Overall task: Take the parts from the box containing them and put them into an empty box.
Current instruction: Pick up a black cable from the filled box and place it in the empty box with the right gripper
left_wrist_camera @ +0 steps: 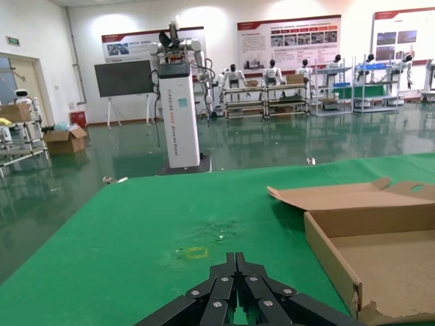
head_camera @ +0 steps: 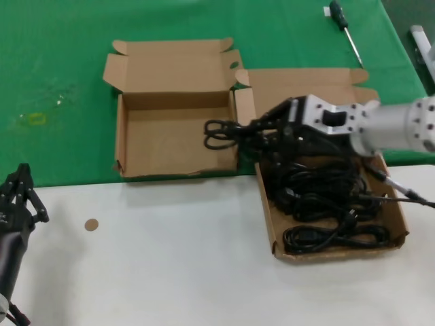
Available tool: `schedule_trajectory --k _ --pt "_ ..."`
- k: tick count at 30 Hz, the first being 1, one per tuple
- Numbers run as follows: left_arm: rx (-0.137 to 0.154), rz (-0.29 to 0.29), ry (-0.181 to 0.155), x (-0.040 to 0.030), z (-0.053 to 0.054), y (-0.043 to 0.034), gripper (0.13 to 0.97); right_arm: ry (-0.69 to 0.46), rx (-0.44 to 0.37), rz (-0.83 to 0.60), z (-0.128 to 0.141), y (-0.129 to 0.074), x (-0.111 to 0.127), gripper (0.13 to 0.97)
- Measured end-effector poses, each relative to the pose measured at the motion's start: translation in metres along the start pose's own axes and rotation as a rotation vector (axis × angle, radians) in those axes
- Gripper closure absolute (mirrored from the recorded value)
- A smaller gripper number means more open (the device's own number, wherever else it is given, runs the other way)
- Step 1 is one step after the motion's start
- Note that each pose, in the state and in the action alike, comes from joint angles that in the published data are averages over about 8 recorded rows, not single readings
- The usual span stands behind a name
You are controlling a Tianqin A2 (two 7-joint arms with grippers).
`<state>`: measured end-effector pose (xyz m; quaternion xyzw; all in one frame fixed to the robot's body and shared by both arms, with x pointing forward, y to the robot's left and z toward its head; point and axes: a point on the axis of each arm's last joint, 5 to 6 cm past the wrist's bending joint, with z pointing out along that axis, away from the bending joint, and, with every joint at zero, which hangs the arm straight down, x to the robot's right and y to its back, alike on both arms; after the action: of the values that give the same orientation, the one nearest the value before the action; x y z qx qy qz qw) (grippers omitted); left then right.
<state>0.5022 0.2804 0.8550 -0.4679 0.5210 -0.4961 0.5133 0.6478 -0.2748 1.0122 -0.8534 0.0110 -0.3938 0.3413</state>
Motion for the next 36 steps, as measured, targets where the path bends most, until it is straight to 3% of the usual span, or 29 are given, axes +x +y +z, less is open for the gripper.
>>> schedule_trajectory --k 20,36 --pt "0.0 0.0 0.0 0.0 0.0 0.0 0.945 0.025 0.066 -0.054 0.087 -0.058 0.002 0.886" --pt "0.0 0.0 0.0 0.0 0.0 0.0 0.945 0.075 0.069 -0.051 0.113 -0.069 0.01 0.886"
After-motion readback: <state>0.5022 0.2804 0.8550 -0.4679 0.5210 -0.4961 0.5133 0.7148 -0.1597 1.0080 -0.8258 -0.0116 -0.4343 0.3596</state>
